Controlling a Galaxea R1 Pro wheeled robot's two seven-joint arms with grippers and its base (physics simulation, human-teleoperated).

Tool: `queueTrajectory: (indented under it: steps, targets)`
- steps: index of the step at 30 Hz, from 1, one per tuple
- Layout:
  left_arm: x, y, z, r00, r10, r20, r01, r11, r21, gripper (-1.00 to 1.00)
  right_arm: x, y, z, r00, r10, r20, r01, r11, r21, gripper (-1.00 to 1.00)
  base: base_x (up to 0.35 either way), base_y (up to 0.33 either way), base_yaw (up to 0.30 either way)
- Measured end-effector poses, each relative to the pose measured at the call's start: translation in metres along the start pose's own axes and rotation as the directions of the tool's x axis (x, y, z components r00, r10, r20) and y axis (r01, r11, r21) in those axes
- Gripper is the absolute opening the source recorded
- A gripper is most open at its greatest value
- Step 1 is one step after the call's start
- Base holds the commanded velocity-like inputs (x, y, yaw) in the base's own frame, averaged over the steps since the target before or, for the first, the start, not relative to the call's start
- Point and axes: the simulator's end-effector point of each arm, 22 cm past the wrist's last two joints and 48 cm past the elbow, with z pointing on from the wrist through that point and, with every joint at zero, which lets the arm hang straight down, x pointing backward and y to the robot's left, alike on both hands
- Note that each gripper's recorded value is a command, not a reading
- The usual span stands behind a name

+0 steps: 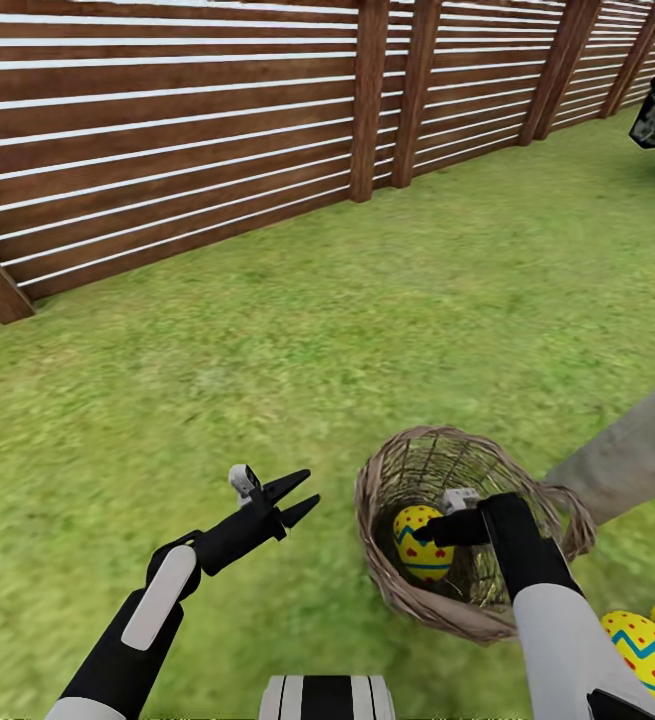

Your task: Take the three Easter eggs out of the wicker basket on the lawn in the garden, then place them on the lawn next to a single tree (choose any tree) so that all three eggs are next to the same tree and none are left in the basket.

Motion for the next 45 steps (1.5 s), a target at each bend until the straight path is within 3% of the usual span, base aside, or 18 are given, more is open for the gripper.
queueTrajectory:
  steps: [9,12,22,26,32,34,35,37,38,40,45]
  targets:
    - [0.001,-0.020,0.003,0.999,0.032,-0.005,-0.032,0.999,0.018,1.00,-0.015,-0.006,-0.025,0.999,-0.011,0.036,0.010,1.000,0.009,-1.00,-0.062,0.000,0.000]
    - [0.001,-0.026,0.003,0.999,0.041,-0.006,-0.041,0.999,0.025,1.00,-0.012,-0.014,-0.040,0.999,0.032,0.018,-0.032,0.999,-0.008,-1.00,-0.231,0.000,0.000]
    - [0.003,-0.049,0.005,0.997,0.075,-0.009,-0.075,0.996,0.046,1.00,-0.046,-0.030,-0.089,0.992,0.023,0.120,-0.024,1.000,0.005,-1.00,-0.090,0.000,0.000]
    - [0.004,-0.057,0.006,0.996,0.089,-0.011,-0.088,0.995,0.055,1.00,-0.049,-0.014,-0.106,0.991,0.014,0.136,0.000,0.994,-0.107,-1.00,0.000,0.000,0.000]
    - [0.006,-0.071,0.007,0.994,0.110,-0.013,-0.109,0.992,0.067,1.00,-0.054,-0.007,-0.128,0.987,0.008,0.161,0.020,0.985,-0.173,-1.00,0.000,0.000,0.000]
    - [0.007,-0.075,0.007,0.993,0.117,-0.013,-0.116,0.991,0.072,1.00,-0.052,-0.004,-0.148,0.986,0.008,0.169,0.037,0.965,-0.260,-1.00,0.000,0.000,0.000]
    - [0.007,-0.077,0.008,0.993,0.120,-0.014,-0.119,0.990,0.074,1.00,-0.051,0.000,-0.165,0.984,0.011,0.179,0.051,0.940,-0.336,-1.00,0.000,0.000,0.000]
    - [0.008,-0.082,0.008,0.992,0.127,-0.014,-0.126,0.989,0.078,1.00,-0.056,0.010,-0.193,0.977,0.002,0.215,0.089,0.906,-0.414,-1.00,0.000,0.000,0.000]
    - [0.008,-0.084,0.008,0.991,0.131,-0.014,-0.129,0.988,0.080,1.00,-0.058,0.013,-0.205,0.972,-0.007,0.235,0.111,0.895,-0.432,-1.00,0.000,0.000,0.000]
    - [0.009,-0.088,0.008,0.990,0.138,-0.015,-0.136,0.987,0.084,1.00,-0.065,0.007,-0.225,0.960,-0.014,0.280,0.134,0.900,-0.415,-1.00,0.000,0.000,0.000]
    - [0.011,-0.099,0.009,0.988,0.155,-0.016,-0.153,0.984,0.095,1.00,-0.074,-0.002,-0.248,0.938,0.027,0.345,0.123,0.905,-0.407,-1.00,-0.007,0.000,0.000]
